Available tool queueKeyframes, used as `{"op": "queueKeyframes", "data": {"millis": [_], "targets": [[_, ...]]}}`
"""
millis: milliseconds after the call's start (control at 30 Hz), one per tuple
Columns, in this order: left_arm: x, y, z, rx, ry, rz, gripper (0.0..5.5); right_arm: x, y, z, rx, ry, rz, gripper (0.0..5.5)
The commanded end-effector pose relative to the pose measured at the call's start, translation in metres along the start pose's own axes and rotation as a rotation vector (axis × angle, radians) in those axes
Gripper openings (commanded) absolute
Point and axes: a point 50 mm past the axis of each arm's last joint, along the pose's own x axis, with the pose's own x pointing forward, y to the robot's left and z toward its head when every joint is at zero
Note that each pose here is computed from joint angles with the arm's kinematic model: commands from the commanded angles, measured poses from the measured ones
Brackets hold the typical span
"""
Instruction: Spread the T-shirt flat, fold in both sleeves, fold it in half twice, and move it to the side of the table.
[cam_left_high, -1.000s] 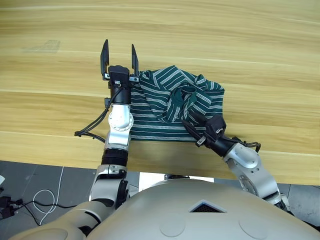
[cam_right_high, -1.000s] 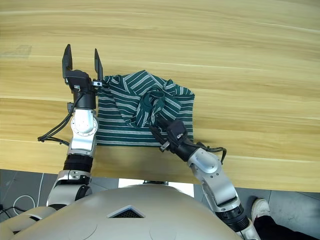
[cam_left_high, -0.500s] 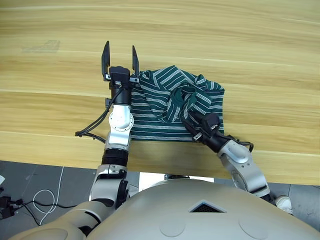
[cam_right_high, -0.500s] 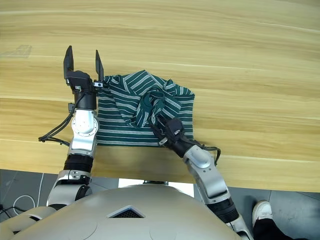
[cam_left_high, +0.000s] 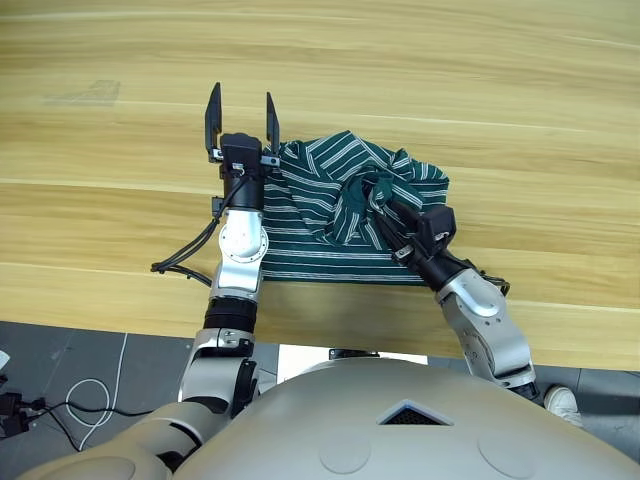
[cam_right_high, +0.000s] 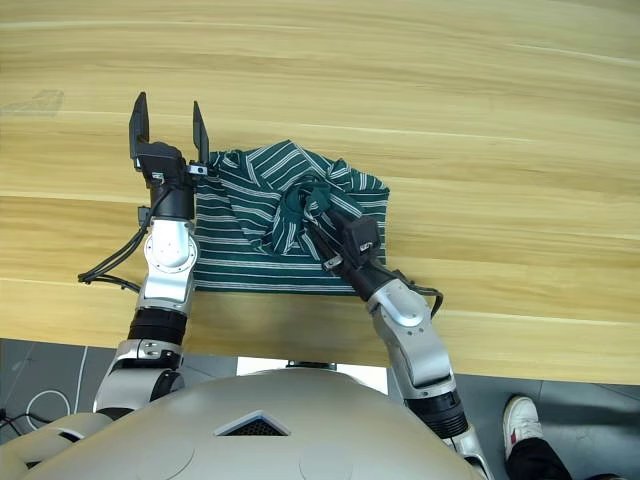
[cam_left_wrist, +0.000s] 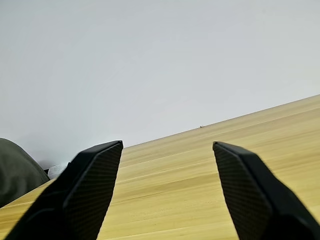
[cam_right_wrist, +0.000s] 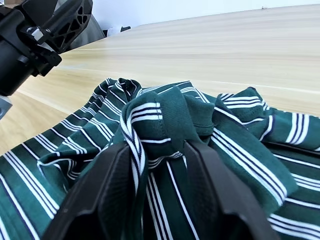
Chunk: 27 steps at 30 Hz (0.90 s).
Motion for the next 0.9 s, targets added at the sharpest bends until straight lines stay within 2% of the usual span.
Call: {"op": "queueKeyframes", "data": {"millis": [33,333,533,733,833,900], "targets": [[0.003,0.001,0.001,0.002,-0.012,0.0,3.39,0.0,0.0,-0.001,0.015,0.02,-0.005,1.65],[0.003,0.001,0.001,0.007,-0.007,0.0,3.39,0.0,0.001,-0.006,0.026,0.054,0.007,0.03],[0.004,0.001,0.001,0.006,-0.006,0.0,3.39,0.002,-0.001,0.001,-0.01,0.017,0.017,0.03],[0.004,-0.003,0.004,-0.002,-0.013,-0.011,3.39,0.007,-0.018,0.037,-0.081,-0.146,0.044,0.03],[0.006,0.003,0.026,-0.102,-0.036,0.02,3.39,0.007,-0.024,0.051,-0.119,-0.194,0.053,0.03],[-0.004,0.007,0.045,-0.172,-0.047,0.003,3.39,0.006,-0.024,0.058,-0.14,-0.219,0.068,0.03]]}}
